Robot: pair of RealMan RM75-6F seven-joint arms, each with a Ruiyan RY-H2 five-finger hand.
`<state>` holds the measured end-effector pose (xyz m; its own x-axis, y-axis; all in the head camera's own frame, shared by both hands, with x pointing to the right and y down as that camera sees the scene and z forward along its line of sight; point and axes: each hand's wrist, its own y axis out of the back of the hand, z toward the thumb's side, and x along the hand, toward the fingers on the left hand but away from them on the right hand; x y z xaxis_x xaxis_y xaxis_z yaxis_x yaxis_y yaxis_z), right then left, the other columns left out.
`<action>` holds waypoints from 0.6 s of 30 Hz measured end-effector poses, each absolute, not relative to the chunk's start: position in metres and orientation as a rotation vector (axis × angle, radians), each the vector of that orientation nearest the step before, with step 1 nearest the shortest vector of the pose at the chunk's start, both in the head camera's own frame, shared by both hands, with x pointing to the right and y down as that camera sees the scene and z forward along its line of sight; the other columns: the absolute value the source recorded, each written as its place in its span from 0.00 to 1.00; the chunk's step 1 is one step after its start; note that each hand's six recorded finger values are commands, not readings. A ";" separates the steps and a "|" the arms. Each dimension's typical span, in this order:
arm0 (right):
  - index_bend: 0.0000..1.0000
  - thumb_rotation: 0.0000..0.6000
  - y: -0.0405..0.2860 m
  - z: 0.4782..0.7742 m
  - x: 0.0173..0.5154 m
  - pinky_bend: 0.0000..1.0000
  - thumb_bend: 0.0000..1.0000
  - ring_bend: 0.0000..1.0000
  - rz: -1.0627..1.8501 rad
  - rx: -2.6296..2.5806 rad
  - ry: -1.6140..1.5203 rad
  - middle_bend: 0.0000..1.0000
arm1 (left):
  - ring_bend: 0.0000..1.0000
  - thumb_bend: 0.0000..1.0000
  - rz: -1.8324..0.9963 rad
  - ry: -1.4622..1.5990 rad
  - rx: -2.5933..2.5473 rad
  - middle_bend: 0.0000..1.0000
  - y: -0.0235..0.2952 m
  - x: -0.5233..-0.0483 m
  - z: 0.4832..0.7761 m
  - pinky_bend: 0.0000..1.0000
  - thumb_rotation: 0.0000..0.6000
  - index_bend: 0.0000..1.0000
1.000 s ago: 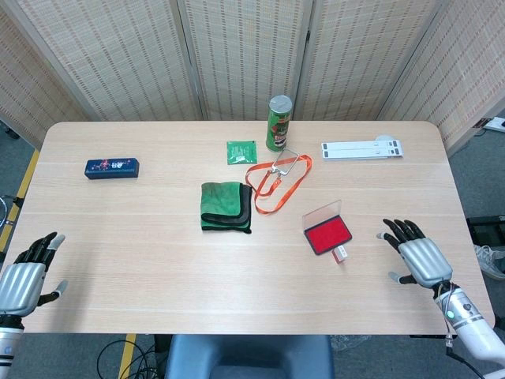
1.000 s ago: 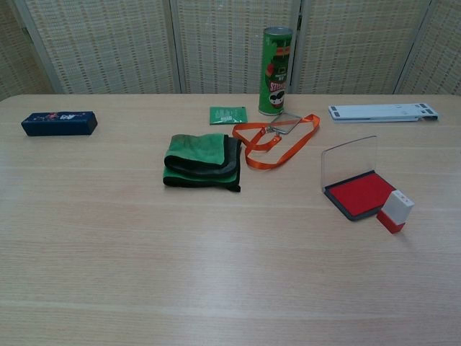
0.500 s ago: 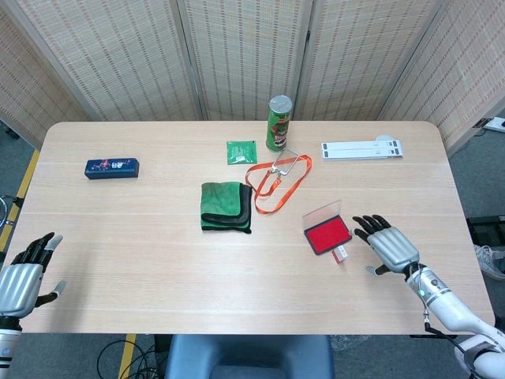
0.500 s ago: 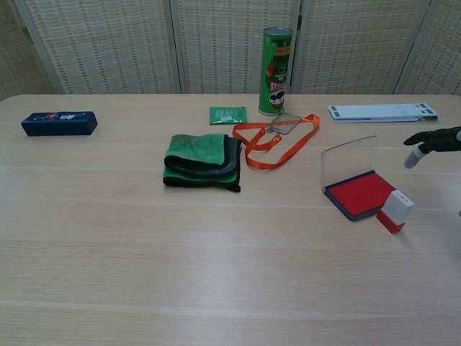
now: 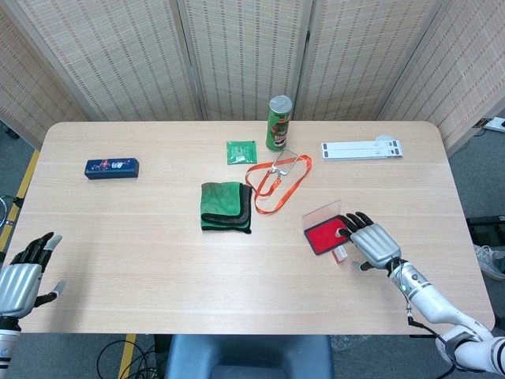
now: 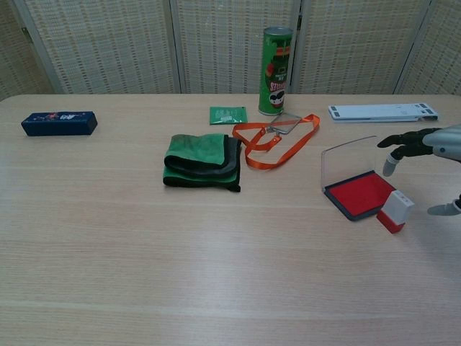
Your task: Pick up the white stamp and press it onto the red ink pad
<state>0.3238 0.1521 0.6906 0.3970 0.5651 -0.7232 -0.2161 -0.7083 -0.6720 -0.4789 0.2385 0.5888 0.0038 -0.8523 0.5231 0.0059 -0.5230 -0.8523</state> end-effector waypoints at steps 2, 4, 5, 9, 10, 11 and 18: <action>0.24 1.00 0.153 0.692 0.323 0.00 0.23 0.00 1.382 -1.934 -0.285 0.02 | 0.13 0.32 -1.600 0.889 -1.600 0.09 0.238 -0.479 0.589 0.28 1.00 0.07; 0.25 1.00 0.154 0.694 0.322 0.00 0.23 0.00 1.384 -1.929 -0.273 0.02 | 0.13 0.32 -1.600 0.890 -1.599 0.09 0.238 -0.479 0.589 0.28 1.00 0.07; 0.25 1.00 0.154 0.694 0.322 0.00 0.23 0.00 1.385 -1.928 -0.269 0.02 | 0.13 0.32 -1.599 0.889 -1.599 0.09 0.238 -0.479 0.589 0.28 1.00 0.07; 0.25 1.00 0.155 0.697 0.321 0.00 0.23 0.00 1.390 -1.922 -0.261 0.02 | 0.13 0.32 -1.597 0.889 -1.600 0.09 0.239 -0.478 0.589 0.28 1.00 0.07; 0.26 1.00 0.155 0.697 0.321 0.00 0.23 0.00 1.392 -1.921 -0.260 0.02 | 0.13 0.32 -1.597 0.890 -1.600 0.09 0.239 -0.478 0.589 0.28 1.00 0.07; 0.26 1.00 0.155 0.698 0.321 0.00 0.23 0.00 1.392 -1.919 -0.258 0.02 | 0.13 0.32 -1.597 0.891 -1.599 0.09 0.239 -0.479 0.588 0.28 1.00 0.07; 0.28 1.00 0.156 0.704 0.319 0.00 0.24 0.00 1.398 -1.918 -0.244 0.03 | 0.13 0.32 -1.596 0.892 -1.599 0.09 0.239 -0.478 0.588 0.28 1.00 0.07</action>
<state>0.3190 0.1560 0.7042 0.3888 0.5435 -0.7439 -0.2599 -0.7100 -0.6545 -0.4784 0.2391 0.5879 0.0050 -0.8545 0.5194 0.0055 -0.5194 -0.8545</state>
